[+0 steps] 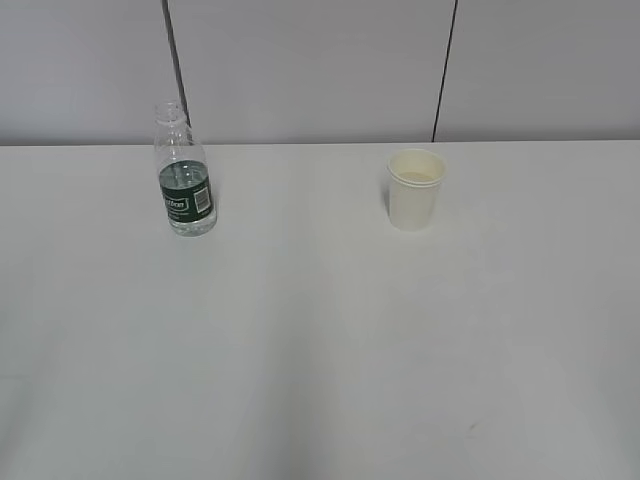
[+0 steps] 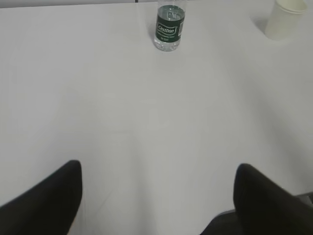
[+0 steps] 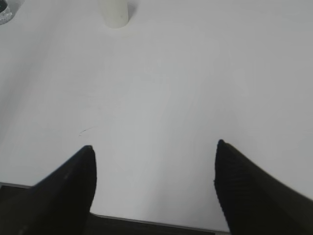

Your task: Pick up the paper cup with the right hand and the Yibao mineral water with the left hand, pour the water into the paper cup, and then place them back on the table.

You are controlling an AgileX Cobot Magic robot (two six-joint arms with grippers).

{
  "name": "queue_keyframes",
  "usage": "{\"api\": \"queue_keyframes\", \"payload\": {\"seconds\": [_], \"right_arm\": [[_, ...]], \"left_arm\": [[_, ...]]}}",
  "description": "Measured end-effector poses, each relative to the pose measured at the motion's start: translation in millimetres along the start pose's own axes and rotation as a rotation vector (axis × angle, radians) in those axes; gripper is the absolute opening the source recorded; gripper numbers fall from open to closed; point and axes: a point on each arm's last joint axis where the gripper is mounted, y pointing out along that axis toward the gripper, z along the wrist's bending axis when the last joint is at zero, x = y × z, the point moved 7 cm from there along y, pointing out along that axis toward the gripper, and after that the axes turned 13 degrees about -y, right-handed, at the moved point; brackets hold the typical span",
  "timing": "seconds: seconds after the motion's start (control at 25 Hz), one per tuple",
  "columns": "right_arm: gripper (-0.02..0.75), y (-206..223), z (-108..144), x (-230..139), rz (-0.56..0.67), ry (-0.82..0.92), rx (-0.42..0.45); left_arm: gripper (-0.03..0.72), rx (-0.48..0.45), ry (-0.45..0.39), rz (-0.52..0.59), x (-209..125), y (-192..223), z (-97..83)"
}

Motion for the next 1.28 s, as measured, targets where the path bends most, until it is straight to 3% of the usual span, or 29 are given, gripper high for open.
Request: {"api": "queue_keyframes", "payload": {"seconds": [0.28,0.6,1.28], "right_arm": [[0.585,-0.1,-0.3,-0.1,0.001,0.003,-0.005],[0.585,-1.4,-5.8,-2.1,0.023,0.063,-0.104],[0.585,-1.4,-6.0,-1.9,0.021,0.064,-0.106]], "left_arm": [[0.575,-0.030,-0.015,0.008,-1.3,0.0,-4.9],[0.575,-0.002,-0.032,0.000,-0.9,0.0,-3.3],[0.575,0.019,-0.044,-0.005,-0.6,0.0,-2.2]]}}
